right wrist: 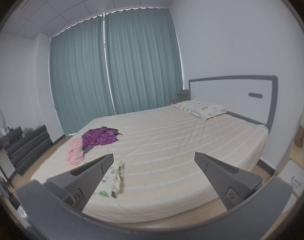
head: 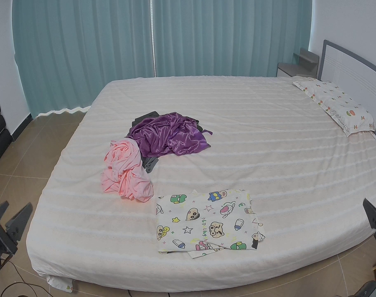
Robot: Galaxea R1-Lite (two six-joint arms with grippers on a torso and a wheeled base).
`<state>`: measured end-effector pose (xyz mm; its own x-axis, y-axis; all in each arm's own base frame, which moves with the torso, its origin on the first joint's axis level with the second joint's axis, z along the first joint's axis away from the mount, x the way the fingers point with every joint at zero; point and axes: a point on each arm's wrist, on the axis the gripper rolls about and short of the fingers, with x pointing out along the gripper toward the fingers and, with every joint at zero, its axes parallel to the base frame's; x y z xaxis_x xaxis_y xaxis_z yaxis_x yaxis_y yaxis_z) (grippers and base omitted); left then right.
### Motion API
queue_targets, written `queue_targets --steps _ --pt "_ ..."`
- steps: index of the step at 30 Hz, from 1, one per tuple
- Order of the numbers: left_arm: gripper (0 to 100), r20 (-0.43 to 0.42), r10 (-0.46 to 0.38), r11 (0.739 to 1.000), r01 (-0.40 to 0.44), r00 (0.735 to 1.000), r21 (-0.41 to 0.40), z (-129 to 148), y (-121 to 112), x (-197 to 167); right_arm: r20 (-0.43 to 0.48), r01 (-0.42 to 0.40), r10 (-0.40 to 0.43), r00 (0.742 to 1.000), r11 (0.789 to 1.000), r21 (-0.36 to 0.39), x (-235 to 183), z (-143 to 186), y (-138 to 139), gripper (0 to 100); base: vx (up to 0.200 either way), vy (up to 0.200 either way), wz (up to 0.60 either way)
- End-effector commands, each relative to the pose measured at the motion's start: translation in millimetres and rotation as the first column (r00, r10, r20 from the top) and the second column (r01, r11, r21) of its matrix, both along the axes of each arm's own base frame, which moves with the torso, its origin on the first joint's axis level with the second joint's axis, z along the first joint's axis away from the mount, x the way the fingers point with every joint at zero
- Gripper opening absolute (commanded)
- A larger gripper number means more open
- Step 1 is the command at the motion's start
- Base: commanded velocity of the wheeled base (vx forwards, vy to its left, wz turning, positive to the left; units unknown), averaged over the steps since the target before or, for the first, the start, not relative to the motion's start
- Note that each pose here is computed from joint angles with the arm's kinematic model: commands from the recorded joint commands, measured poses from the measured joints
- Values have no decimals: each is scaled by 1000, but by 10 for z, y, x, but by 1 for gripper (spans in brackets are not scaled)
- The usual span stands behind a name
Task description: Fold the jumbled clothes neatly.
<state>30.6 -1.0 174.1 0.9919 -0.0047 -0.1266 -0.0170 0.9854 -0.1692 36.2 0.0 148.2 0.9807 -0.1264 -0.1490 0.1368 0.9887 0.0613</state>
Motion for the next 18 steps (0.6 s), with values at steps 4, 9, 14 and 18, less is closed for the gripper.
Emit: queue_targets --steps 4,9,14,18 --pt "100 210 229 947 -268 950 179 -547 23 -575 126 99 -75 989 975 -200 -597 -719 -52 100 0 0 0" --pt "100 139 101 977 -125 985 173 -867 2 -465 124 16 8 992 981 -195 -592 -725 -34 100 0 0 0" --pt "100 103 -151 977 133 983 163 -903 -54 -464 141 8 13 990 989 -147 -592 -716 -31 100 0 0 0" --pt "100 104 -153 969 128 983 209 -903 -54 -465 145 11 2 989 996 -92 -592 -719 -32 100 0 0 0"
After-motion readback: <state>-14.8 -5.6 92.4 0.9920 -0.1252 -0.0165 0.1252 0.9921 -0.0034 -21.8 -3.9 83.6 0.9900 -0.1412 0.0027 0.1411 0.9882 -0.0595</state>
